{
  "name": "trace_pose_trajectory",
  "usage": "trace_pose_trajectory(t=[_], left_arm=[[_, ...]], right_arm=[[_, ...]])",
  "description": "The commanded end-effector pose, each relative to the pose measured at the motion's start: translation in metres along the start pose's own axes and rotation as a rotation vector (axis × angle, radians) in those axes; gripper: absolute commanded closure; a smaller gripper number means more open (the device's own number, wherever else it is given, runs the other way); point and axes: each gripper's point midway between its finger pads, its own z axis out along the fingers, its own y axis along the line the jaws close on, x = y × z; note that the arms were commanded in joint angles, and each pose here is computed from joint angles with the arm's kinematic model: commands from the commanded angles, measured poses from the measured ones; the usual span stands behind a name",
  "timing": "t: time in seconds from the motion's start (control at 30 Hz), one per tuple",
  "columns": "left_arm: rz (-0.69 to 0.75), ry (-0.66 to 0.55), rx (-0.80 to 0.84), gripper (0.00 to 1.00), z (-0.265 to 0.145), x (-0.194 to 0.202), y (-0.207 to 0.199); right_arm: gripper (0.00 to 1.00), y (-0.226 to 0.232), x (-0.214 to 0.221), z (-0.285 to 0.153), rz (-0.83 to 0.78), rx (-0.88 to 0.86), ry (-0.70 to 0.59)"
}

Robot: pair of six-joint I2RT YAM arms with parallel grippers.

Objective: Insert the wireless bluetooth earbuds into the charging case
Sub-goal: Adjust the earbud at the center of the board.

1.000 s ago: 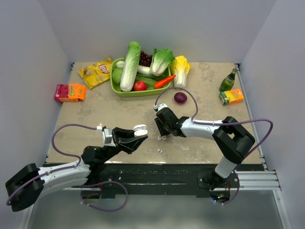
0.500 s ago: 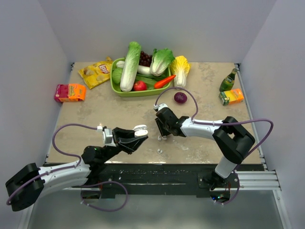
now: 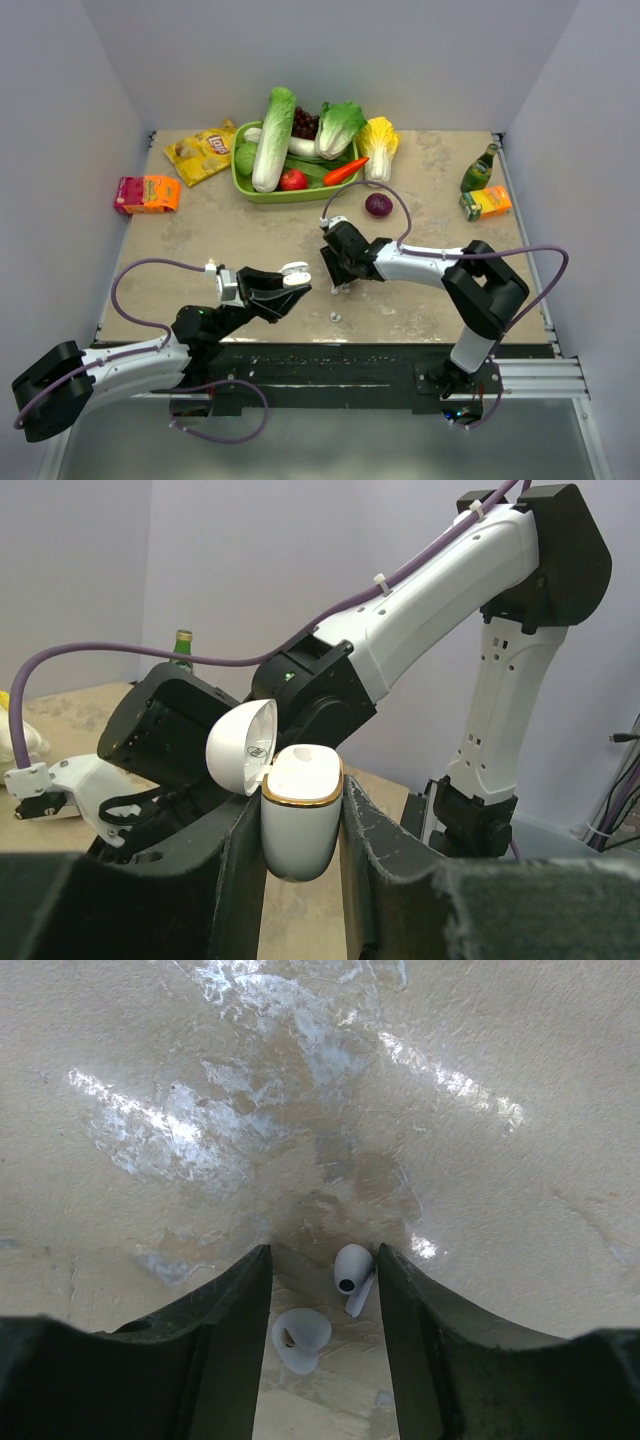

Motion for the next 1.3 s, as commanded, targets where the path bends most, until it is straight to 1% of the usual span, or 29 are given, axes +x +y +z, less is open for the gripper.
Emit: trace_pose_trajectory(t=[0.0, 0.17, 0.97, 1.27], left_arm=[[-0.03, 0.194, -0.055, 1.0, -0.083, 0.078, 0.013], [-0.028, 0.191, -0.048, 1.0, -0.081, 0.077, 0.012], [-0.033, 0.2, -0.037, 1.0, -0.083, 0.078, 0.01], [-0.034, 0.202, -0.034, 1.0, -0.082, 0.078, 0.009]], right_arm=[[0.5, 0.004, 0.028, 0.004, 0.021, -0.025, 0.158], [0.51, 0.0, 0.034, 0.004, 0.019, -0.006, 0.192], [0.54, -0.016, 0.048, -0.004, 0.053, 0.049, 0.2], [0.62, -0.019, 0.051, -0.004, 0.069, 0.05, 0.199]])
